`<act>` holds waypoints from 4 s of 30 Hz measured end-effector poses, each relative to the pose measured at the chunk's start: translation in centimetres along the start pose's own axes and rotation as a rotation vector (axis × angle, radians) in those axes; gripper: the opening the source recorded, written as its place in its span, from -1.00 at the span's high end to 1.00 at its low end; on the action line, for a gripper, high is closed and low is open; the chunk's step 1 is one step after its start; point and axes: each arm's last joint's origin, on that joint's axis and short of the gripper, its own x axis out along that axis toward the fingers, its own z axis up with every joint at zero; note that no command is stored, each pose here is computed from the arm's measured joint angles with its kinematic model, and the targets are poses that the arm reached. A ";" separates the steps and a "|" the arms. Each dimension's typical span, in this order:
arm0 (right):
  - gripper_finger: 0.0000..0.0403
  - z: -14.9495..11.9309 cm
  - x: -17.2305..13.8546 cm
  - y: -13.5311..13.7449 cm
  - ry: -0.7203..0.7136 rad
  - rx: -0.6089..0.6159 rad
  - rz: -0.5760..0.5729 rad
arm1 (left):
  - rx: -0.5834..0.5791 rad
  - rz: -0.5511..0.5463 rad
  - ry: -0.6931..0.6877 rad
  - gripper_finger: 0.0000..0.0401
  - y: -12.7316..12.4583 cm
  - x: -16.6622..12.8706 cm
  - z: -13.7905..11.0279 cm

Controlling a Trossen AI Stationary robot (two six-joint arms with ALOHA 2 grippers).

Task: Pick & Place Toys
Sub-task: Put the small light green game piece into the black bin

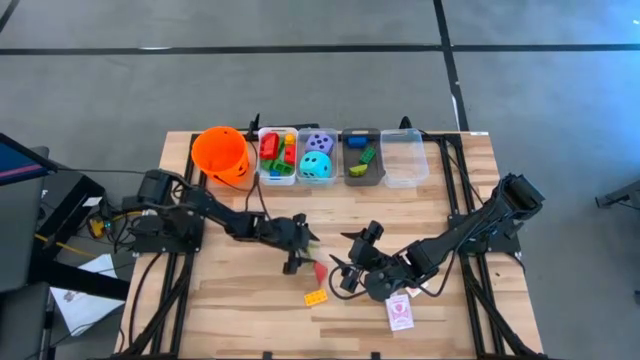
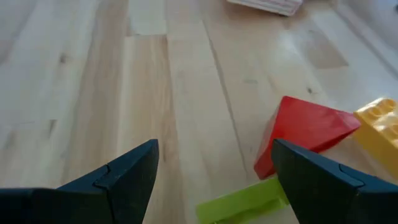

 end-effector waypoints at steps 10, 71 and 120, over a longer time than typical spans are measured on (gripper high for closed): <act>-0.46 -0.3 0.0 -0.1 0.019 -0.025 -0.010 | -0.012 -0.248 0.076 -0.50 -0.3 -0.8 -0.3; -0.46 0.0 0.9 -0.8 0.050 0.004 0.002 | 0.239 -0.157 0.030 -0.50 -3.3 -6.3 -6.9; -0.46 0.0 0.8 -0.7 0.052 0.009 0.007 | 0.129 -0.119 -0.159 0.32 -3.4 -2.5 -7.7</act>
